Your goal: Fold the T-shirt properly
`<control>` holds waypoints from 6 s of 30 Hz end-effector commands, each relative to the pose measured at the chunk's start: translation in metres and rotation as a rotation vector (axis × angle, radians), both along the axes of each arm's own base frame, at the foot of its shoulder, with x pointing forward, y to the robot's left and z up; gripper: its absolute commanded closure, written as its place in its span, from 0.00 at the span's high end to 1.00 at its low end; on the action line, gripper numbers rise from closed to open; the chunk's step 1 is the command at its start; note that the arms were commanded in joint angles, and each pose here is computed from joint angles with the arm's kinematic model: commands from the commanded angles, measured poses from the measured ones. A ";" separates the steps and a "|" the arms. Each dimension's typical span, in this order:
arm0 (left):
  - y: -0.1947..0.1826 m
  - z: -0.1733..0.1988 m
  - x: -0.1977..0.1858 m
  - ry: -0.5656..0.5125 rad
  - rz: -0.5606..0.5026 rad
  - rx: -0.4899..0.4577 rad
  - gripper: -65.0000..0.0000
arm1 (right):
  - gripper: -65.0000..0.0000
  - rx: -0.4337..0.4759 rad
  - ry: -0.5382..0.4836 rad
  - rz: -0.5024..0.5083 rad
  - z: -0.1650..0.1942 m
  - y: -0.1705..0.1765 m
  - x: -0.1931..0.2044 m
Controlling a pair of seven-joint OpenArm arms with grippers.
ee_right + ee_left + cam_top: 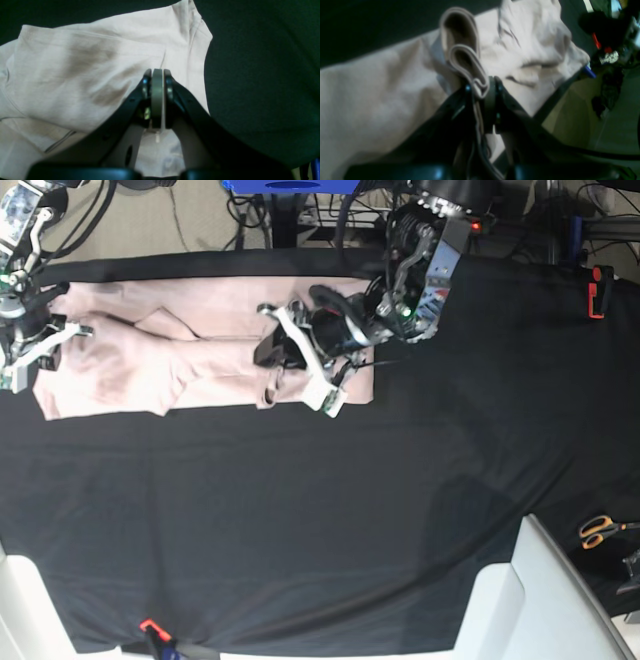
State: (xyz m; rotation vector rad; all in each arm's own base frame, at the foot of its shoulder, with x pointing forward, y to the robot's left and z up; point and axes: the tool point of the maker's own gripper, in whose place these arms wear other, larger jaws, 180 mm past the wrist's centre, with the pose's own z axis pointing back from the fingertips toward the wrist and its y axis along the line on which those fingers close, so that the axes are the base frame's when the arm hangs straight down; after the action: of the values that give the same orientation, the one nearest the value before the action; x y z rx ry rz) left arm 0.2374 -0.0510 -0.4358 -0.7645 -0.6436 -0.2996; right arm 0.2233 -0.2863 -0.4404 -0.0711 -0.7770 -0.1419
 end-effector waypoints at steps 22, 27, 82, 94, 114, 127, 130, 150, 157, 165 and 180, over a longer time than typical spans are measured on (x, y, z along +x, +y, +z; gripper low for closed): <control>-0.039 0.013 0.012 -0.020 -0.055 -0.068 0.00 | 0.01 -0.023 -0.046 0.000 0.013 -0.008 0.008; -0.039 0.013 0.013 -0.021 -0.054 -0.071 0.03 | 0.01 -0.023 -0.046 0.000 0.013 -0.008 0.008; 0.336 0.034 -0.049 -0.104 0.615 0.333 0.00 | 0.92 0.619 0.056 -0.084 0.014 -0.064 -0.027; 0.344 0.011 -0.064 -0.030 0.645 0.335 0.00 | 0.92 0.762 0.238 -0.127 -0.042 -0.048 -0.033; 0.345 0.006 -0.067 -0.014 0.652 0.335 0.00 | 0.60 0.759 0.359 -0.009 -0.060 -0.005 -0.045; 0.345 0.005 -0.069 -0.009 0.652 0.335 0.00 | 0.00 0.750 0.289 -0.012 -0.054 -0.008 -0.022; 0.345 0.004 -0.070 -0.006 0.652 0.336 0.00 | 0.00 0.747 0.289 -0.008 -0.053 -0.008 -0.022; 0.341 0.002 -0.073 0.001 0.668 0.322 0.00 | 0.00 0.465 0.076 0.356 0.038 0.042 0.006; 0.342 0.002 -0.073 0.000 0.669 0.322 0.00 | 0.00 0.324 0.130 0.437 0.049 0.077 -0.007; 0.342 0.002 -0.073 0.000 0.669 0.322 0.00 | 0.00 0.168 0.188 0.572 0.054 0.140 -0.019; 0.343 0.002 -0.073 0.002 0.670 0.326 0.00 | 0.00 0.178 0.196 0.650 0.044 0.245 -0.028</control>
State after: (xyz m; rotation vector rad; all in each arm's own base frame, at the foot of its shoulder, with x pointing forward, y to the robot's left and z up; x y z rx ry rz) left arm 0.1585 0.2866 -0.4434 -0.2120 -0.7498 0.2180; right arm 0.1892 -0.0454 -0.4060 0.3143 -0.5143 0.3971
